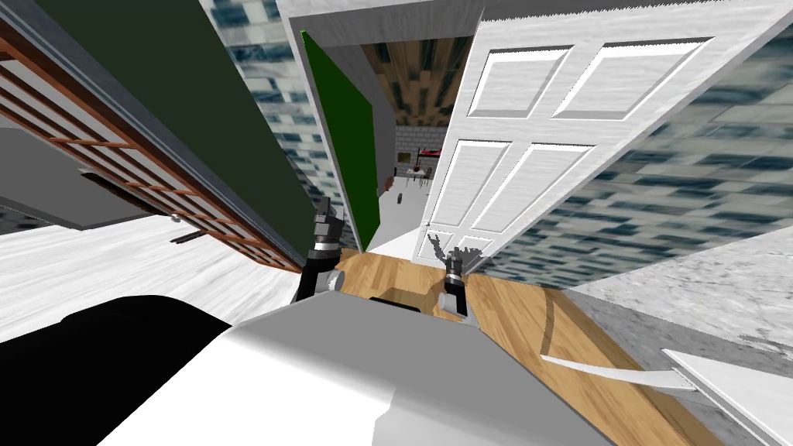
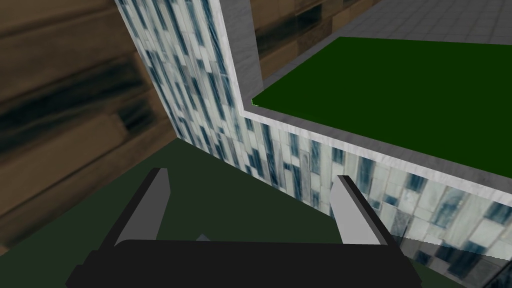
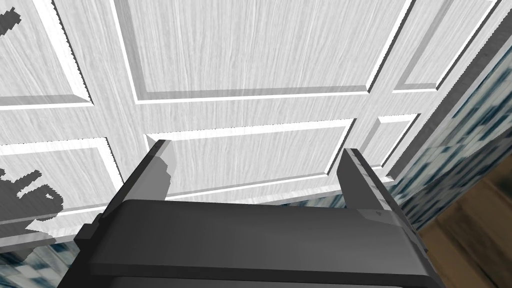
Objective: Push the door open
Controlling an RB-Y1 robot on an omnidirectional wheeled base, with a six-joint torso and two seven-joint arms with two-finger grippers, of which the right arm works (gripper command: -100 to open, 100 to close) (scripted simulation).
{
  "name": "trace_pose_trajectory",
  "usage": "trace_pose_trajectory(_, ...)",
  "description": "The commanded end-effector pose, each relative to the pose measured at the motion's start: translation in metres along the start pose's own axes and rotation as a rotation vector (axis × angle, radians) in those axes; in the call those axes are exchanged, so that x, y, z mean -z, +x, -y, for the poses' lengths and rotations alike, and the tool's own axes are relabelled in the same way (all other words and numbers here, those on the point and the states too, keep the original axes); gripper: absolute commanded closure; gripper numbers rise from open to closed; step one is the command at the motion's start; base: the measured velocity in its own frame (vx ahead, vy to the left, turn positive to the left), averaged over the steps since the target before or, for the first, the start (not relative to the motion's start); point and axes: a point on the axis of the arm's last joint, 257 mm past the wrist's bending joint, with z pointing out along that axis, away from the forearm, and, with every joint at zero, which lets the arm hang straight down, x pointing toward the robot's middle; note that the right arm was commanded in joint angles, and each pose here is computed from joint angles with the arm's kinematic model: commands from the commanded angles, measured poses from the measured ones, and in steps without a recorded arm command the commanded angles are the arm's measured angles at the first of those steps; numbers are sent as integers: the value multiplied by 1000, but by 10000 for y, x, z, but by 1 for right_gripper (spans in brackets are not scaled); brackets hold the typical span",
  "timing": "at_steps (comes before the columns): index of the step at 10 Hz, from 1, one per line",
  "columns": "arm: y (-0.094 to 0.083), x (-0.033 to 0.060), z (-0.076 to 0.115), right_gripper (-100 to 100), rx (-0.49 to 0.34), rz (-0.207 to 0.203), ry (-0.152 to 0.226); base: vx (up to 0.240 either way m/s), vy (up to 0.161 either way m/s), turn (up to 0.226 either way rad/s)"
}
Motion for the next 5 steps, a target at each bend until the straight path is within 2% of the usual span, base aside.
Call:
trace_pose_trajectory(1,15,5,101,-100,2,3,18,99,-14,32)
trace_pose_trajectory(5,67,37,331,-100,3,9,61,95,-23,66)
